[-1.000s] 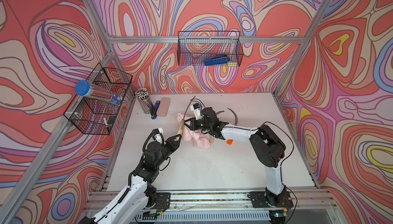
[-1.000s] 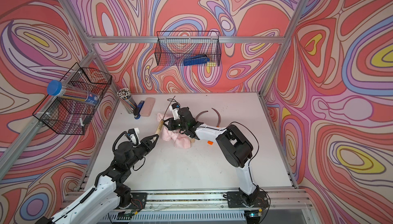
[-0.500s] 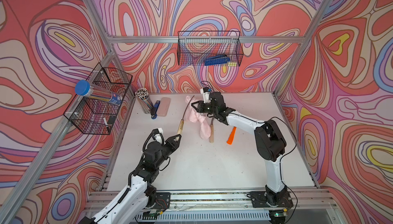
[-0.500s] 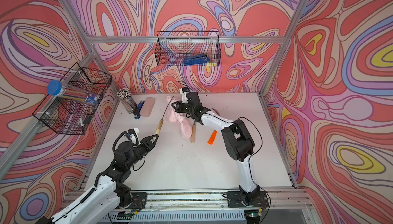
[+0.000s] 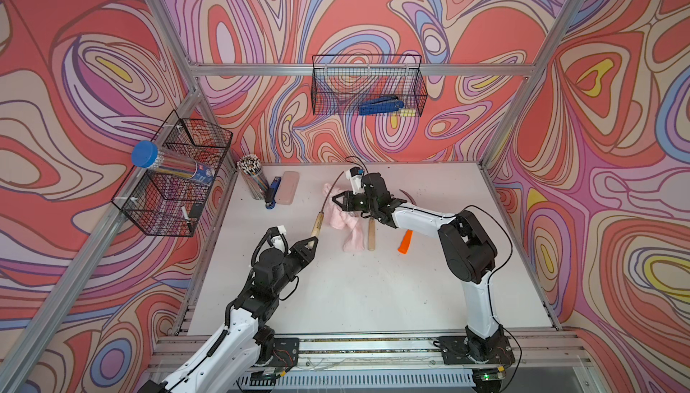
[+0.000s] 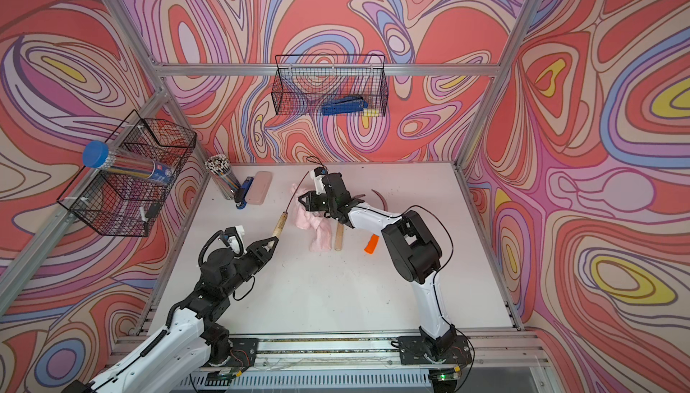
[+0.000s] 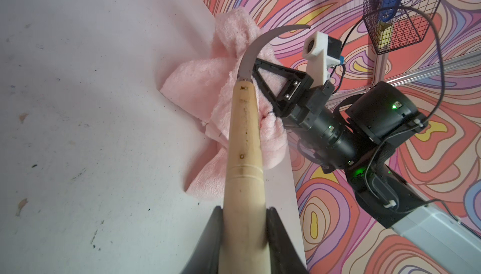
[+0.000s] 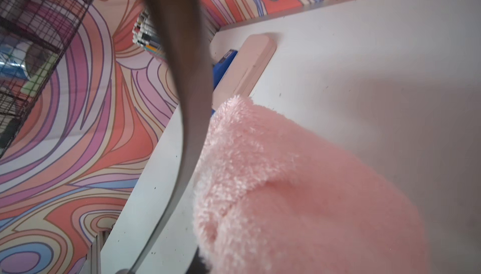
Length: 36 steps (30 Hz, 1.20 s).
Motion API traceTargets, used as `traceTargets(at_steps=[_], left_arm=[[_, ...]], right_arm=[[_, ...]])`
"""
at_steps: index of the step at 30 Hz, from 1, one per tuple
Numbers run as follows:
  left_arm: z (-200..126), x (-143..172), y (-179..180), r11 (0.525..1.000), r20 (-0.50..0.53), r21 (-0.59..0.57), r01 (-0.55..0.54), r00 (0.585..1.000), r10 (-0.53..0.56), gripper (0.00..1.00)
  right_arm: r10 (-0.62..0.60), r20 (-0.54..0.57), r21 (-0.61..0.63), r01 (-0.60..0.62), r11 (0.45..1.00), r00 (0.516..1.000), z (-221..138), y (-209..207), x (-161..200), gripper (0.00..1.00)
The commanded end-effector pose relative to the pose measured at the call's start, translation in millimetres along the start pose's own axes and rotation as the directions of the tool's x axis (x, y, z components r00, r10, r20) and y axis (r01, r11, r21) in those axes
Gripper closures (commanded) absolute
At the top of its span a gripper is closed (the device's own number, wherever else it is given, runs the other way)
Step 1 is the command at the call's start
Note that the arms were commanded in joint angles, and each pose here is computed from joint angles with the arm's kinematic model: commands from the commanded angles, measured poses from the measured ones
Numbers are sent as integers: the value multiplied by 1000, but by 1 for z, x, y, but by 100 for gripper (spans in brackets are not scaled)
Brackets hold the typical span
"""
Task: Wipe small sickles with rags
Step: Wipe the small sickle.
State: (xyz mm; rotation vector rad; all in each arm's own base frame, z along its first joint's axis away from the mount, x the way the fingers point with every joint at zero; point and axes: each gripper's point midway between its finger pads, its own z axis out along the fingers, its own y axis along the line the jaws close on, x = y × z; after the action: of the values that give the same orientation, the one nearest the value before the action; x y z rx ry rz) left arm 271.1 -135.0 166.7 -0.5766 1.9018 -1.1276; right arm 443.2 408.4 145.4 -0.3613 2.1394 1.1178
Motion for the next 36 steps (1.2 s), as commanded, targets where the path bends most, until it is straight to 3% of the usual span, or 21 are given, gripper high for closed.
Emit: traceTargets(at_steps=[1,7,15,23,31,36], left_arm=[[1,-2,-2,1000,13,10,-8,1000,8,100],[3,-2,-1,1000,9,5,-5,1000,5,100],[1,-2,-1,1000,11,6,-7,1000,7,100],[-1,-2,-2,1000,13,10,-8,1000,8,100],[-1,-2,-3,1000,13,12,-9,1000,9,100],[-2,-2,-2,1000,14,11,-7,1000,7,100]], right_arm=[[-62,14,-87,63,994,998,0,43,11,100],[-104,44,-116,109,987,994,-19,77,21,100],[-112,44,-19,113,993,993,-14,61,7,100],[-113,83,68,107,992,990,-13,35,-45,100],[-162,156,91,149,985,974,-39,55,-98,100],[-170,165,90,157,983,971,-45,61,-104,100]])
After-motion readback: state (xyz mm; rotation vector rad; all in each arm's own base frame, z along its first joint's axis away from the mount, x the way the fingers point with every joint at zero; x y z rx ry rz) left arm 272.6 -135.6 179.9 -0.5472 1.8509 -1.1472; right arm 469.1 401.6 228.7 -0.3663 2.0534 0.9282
